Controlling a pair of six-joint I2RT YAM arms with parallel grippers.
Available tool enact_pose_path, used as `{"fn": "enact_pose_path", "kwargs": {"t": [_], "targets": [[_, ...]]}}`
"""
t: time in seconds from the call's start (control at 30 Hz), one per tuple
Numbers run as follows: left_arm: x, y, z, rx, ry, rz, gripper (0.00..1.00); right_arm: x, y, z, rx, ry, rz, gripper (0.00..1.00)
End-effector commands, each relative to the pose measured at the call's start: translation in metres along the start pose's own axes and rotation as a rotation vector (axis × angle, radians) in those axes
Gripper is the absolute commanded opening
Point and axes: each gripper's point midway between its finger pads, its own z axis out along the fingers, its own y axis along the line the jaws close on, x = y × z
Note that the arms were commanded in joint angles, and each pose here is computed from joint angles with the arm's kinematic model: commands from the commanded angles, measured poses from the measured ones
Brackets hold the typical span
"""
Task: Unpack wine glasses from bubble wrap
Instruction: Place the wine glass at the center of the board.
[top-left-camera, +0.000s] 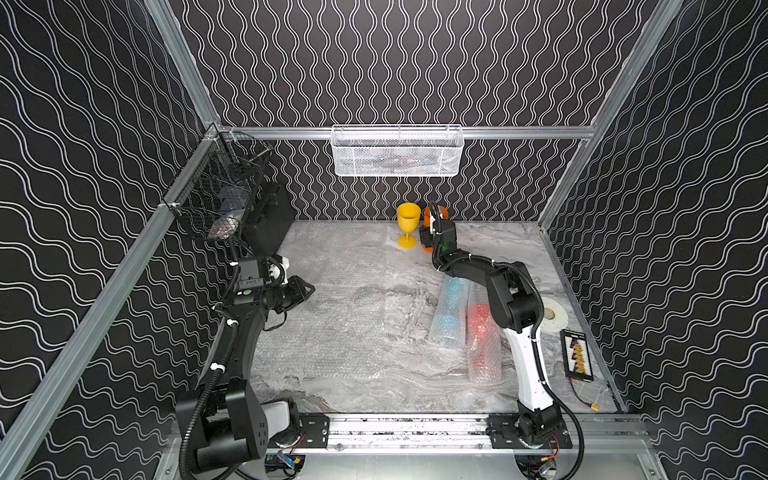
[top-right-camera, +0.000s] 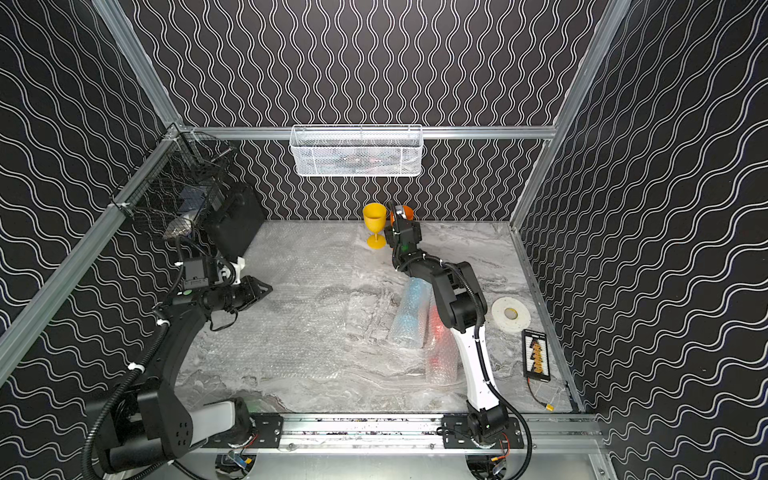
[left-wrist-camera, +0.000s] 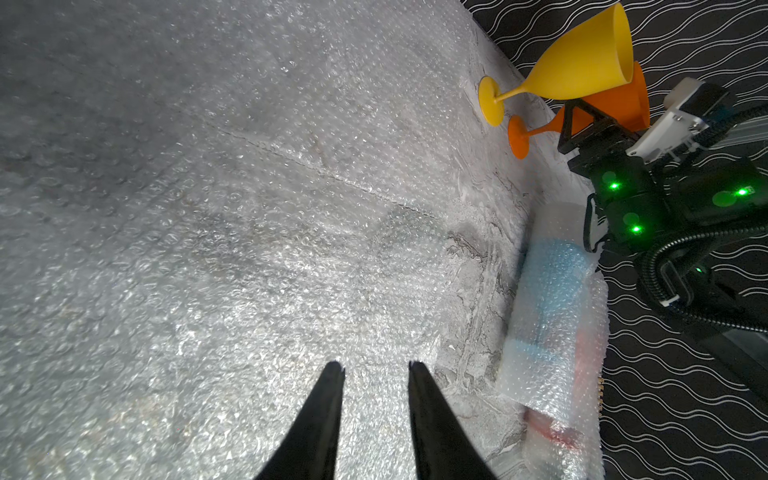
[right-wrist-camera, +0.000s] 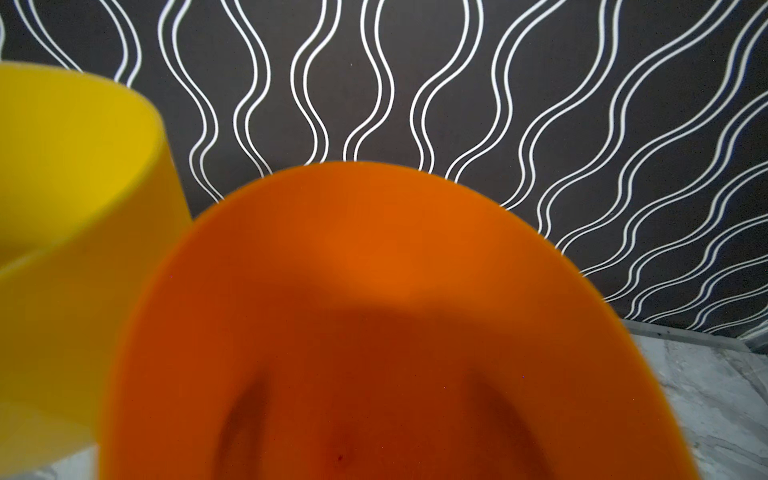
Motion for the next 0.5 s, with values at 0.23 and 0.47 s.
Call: {"fn": "enact_pose_path", "kwargs": {"t": [0.23,0.47], "targets": [[-0.003,-0.002,-0.001,0.017,-0.009,0.006,0.32,-0.017,0.009,-0.001,-0.052,-0.034,0.081,0.81],[-0.003,-0.002,-0.001,0.018,-0.01,0.005,0.32,-0.016,0.014,-0.001,-0.065,-0.027,0.095,0.82]]}}
